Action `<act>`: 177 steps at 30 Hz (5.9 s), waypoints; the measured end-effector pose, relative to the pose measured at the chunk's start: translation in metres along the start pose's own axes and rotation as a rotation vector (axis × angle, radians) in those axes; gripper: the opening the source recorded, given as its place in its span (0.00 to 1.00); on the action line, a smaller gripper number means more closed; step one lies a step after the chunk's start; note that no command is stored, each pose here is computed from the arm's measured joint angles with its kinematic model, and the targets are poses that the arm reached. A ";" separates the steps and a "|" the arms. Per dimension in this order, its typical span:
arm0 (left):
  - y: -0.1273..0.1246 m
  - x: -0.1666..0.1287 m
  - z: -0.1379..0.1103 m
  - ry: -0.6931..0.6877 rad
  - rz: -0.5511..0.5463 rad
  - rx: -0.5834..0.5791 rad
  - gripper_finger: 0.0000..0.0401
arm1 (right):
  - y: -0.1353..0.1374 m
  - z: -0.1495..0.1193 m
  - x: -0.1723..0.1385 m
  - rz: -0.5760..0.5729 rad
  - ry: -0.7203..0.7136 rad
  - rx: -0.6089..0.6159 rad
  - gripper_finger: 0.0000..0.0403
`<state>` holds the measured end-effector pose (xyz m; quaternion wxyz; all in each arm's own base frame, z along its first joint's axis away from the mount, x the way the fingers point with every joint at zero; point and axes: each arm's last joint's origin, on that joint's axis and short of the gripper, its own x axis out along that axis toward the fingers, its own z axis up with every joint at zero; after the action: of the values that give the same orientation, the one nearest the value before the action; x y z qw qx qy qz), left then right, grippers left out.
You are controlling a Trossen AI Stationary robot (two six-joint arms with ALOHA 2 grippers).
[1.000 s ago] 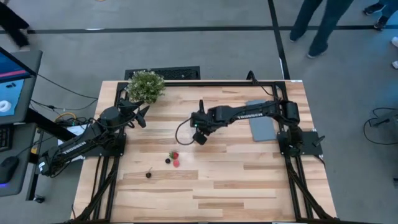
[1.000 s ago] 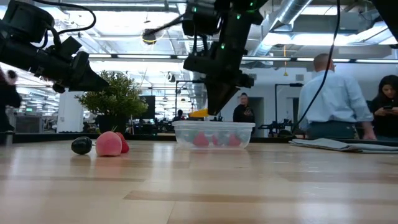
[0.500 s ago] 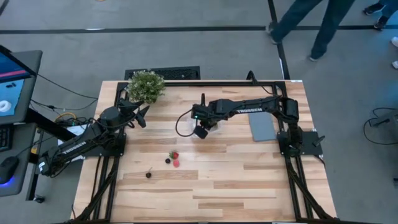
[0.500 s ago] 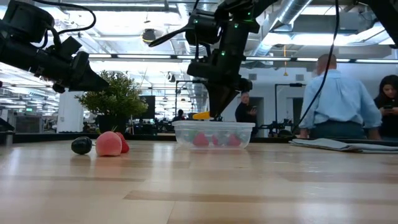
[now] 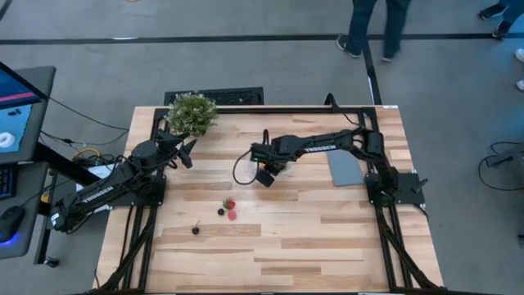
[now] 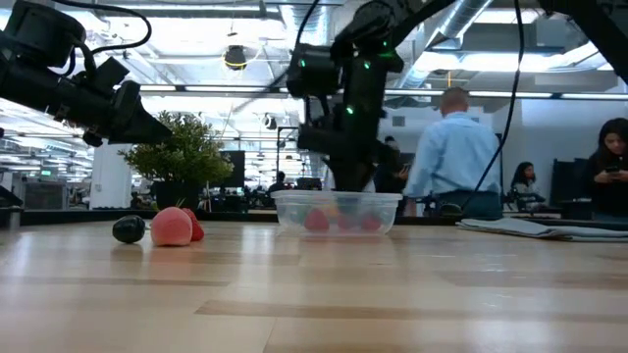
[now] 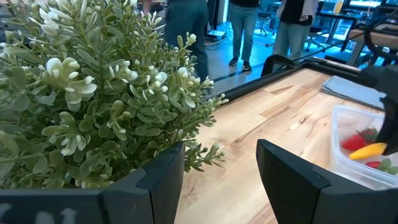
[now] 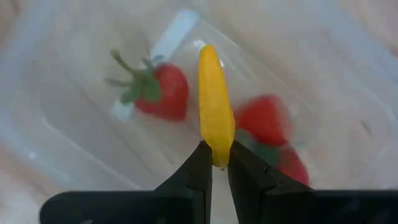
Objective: Pick and placing Produce into tupperware
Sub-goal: Put the corn into the transparent bin, then put the strawberry into the transparent bin
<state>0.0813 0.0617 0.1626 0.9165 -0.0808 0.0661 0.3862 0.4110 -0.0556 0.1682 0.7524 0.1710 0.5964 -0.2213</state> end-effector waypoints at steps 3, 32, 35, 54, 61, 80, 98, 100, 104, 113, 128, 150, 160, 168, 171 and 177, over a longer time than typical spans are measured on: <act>0.000 0.000 0.000 0.001 0.000 0.001 0.48 | 0.003 0.007 -0.002 0.024 -0.056 0.007 0.16; 0.000 0.000 0.000 0.001 0.000 0.001 0.48 | 0.006 0.021 -0.063 0.021 -0.137 0.014 0.57; 0.000 0.000 0.001 -0.009 -0.002 -0.010 0.48 | 0.006 0.019 -0.096 -0.036 -0.222 -0.027 0.58; -0.042 -0.003 0.076 0.203 -0.515 0.258 0.48 | -0.055 -0.108 -0.165 -0.058 -0.496 0.001 0.57; -0.087 0.021 0.112 0.317 -0.558 0.423 0.48 | -0.074 -0.136 -0.161 -0.059 -0.507 0.037 0.57; -0.191 0.084 0.096 0.595 -0.711 0.572 0.49 | -0.089 -0.175 -0.118 -0.079 -0.465 0.023 0.57; -0.208 0.096 0.064 0.952 -0.661 0.534 0.73 | -0.089 -0.174 -0.108 -0.040 -0.541 0.062 0.57; -0.208 0.095 0.063 0.956 -0.664 0.542 0.73 | -0.088 -0.172 -0.106 -0.041 -0.539 0.061 0.57; -0.209 0.088 0.056 0.962 -0.683 0.638 0.73 | -0.088 -0.172 -0.107 -0.040 -0.541 0.062 0.57; -0.218 0.072 0.044 0.966 -0.717 0.706 0.73 | -0.088 -0.172 -0.107 -0.038 -0.544 0.063 0.57; -0.231 0.082 0.007 1.126 -0.637 0.696 0.73 | -0.086 -0.169 -0.109 -0.020 -0.579 0.074 0.57; -0.231 0.089 -0.008 1.210 -0.650 0.639 0.73 | -0.086 -0.168 -0.109 -0.017 -0.585 0.076 0.57; -0.228 0.088 -0.012 1.212 -0.656 0.638 0.73 | -0.086 -0.168 -0.109 -0.016 -0.586 0.076 0.57; -0.230 0.091 -0.016 1.222 -0.660 0.617 0.73 | -0.086 -0.168 -0.109 -0.016 -0.586 0.076 0.57; -0.229 0.094 -0.020 1.235 -0.671 0.607 0.73 | -0.086 -0.168 -0.109 -0.016 -0.587 0.076 0.57; -0.229 0.095 -0.021 1.239 -0.675 0.596 0.73 | -0.086 -0.168 -0.109 -0.017 -0.584 0.075 0.57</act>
<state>0.3109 -0.0342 0.1466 0.7635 -0.0476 0.6408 -0.0648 0.2056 -0.0263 0.2362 0.8835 0.1228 0.3473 -0.2893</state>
